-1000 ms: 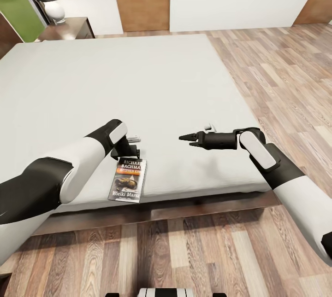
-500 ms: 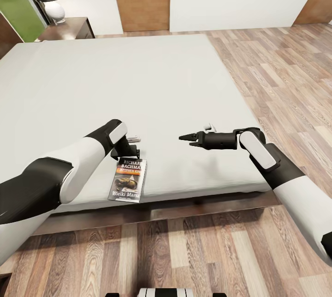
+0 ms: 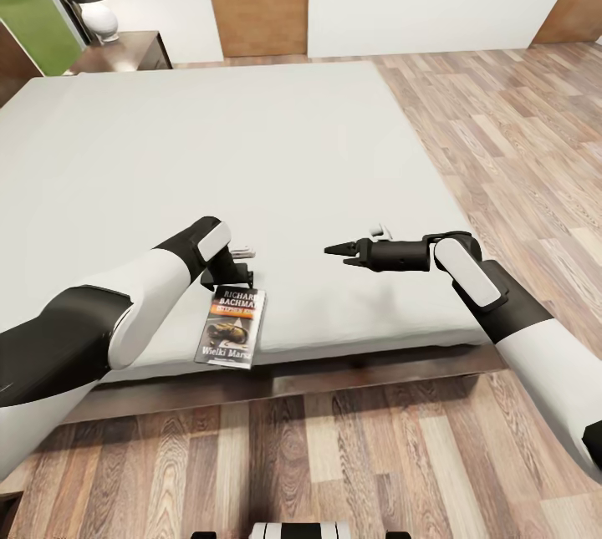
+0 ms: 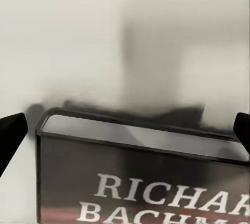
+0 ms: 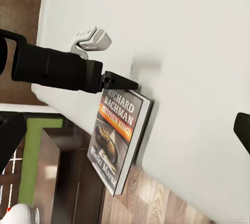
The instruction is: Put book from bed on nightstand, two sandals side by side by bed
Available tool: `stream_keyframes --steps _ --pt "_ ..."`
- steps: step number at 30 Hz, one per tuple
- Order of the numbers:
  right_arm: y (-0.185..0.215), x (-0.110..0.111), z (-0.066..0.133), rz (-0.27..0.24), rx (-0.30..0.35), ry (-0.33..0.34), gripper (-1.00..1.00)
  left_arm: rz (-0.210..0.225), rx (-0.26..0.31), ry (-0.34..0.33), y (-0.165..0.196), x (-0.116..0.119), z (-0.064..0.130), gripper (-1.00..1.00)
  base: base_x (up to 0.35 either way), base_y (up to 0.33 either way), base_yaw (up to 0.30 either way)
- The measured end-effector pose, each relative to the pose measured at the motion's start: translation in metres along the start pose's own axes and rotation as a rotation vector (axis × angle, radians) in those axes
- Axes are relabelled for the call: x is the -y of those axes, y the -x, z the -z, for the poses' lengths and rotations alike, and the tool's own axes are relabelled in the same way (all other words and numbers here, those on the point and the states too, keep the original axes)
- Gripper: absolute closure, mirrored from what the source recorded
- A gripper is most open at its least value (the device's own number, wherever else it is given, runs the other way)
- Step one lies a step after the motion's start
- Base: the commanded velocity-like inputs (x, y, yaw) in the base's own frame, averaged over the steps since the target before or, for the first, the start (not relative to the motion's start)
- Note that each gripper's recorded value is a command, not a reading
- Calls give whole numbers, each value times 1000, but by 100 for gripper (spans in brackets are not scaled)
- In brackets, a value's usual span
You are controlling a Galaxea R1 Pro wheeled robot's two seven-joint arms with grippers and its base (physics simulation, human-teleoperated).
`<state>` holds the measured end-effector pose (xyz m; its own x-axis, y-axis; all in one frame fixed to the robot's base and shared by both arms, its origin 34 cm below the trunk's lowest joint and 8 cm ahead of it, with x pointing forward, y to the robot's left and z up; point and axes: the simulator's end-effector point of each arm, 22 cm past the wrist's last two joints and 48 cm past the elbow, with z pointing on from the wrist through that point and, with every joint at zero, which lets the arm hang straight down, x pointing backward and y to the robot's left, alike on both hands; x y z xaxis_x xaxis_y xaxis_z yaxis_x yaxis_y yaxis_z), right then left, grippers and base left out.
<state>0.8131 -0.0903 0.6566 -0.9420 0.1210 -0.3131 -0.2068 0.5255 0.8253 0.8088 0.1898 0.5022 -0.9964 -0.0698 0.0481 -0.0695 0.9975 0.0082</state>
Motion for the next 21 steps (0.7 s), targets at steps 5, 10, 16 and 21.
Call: stream_keyframes --steps 5,10,16,21 --pt "0 0 0 0 0 0 -100 0 0 0 0 0 0 -100 -36 0 0" --pt "0 0 0 0 0 0 -100 0 0 0 0 0 0 -100 -9 0 0" --pt "0 0 0 0 0 0 -100 0 0 0 0 0 0 -100 -1 0 0" --pt "0 0 0 0 0 0 -100 0 0 0 0 0 0 -100 0 0 0"
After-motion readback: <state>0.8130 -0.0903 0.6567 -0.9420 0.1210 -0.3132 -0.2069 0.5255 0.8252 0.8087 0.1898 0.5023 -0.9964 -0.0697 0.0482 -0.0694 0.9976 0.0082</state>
